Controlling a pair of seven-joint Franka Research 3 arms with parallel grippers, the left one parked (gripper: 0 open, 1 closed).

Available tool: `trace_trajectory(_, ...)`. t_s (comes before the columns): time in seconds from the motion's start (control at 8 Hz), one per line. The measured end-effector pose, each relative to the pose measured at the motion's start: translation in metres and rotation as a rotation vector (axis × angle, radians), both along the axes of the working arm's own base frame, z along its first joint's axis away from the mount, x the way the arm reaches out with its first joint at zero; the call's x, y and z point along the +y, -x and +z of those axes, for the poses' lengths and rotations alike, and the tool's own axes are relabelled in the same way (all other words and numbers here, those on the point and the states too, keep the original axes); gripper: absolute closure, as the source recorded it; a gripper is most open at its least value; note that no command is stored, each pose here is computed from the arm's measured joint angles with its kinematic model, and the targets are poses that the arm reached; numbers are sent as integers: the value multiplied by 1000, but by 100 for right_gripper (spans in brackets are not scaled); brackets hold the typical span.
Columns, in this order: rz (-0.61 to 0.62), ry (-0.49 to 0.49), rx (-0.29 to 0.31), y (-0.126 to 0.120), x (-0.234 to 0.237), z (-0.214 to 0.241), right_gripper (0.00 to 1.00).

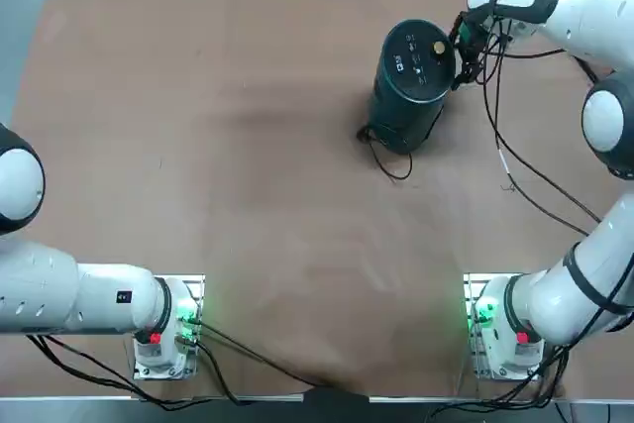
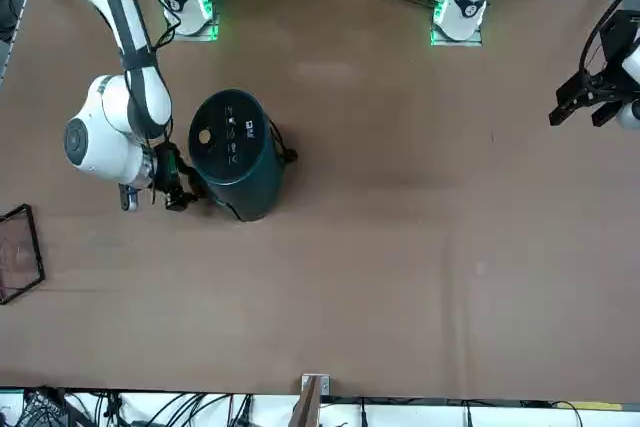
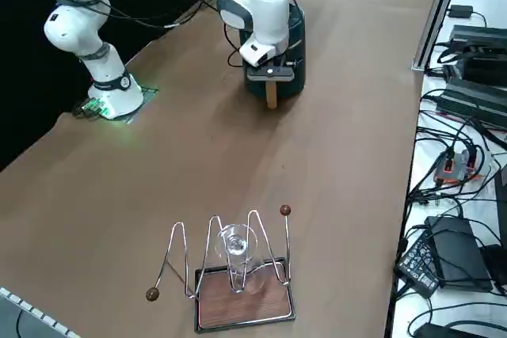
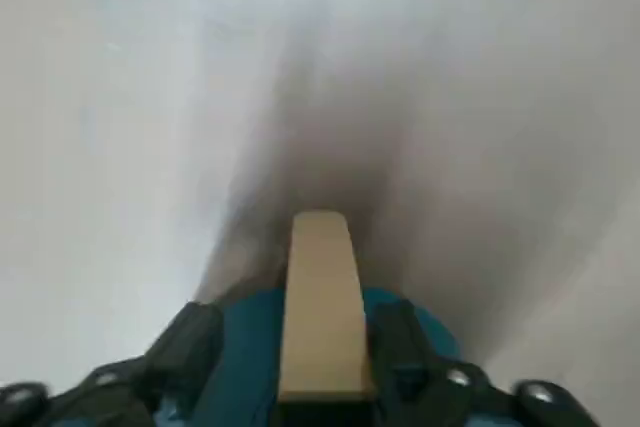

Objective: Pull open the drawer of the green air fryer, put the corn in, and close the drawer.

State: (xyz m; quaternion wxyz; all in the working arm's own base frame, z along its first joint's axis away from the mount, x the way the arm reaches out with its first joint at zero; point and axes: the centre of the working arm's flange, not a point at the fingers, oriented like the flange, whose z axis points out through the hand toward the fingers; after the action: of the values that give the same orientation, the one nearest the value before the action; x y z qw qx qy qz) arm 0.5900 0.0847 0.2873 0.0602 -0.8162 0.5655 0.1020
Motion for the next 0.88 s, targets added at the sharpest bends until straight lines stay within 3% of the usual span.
trace_trajectory(0.25,202,75,-51,-11,-7,37,0)
trace_trajectory(0.88,707,62,-117,-38,-80,186,0)
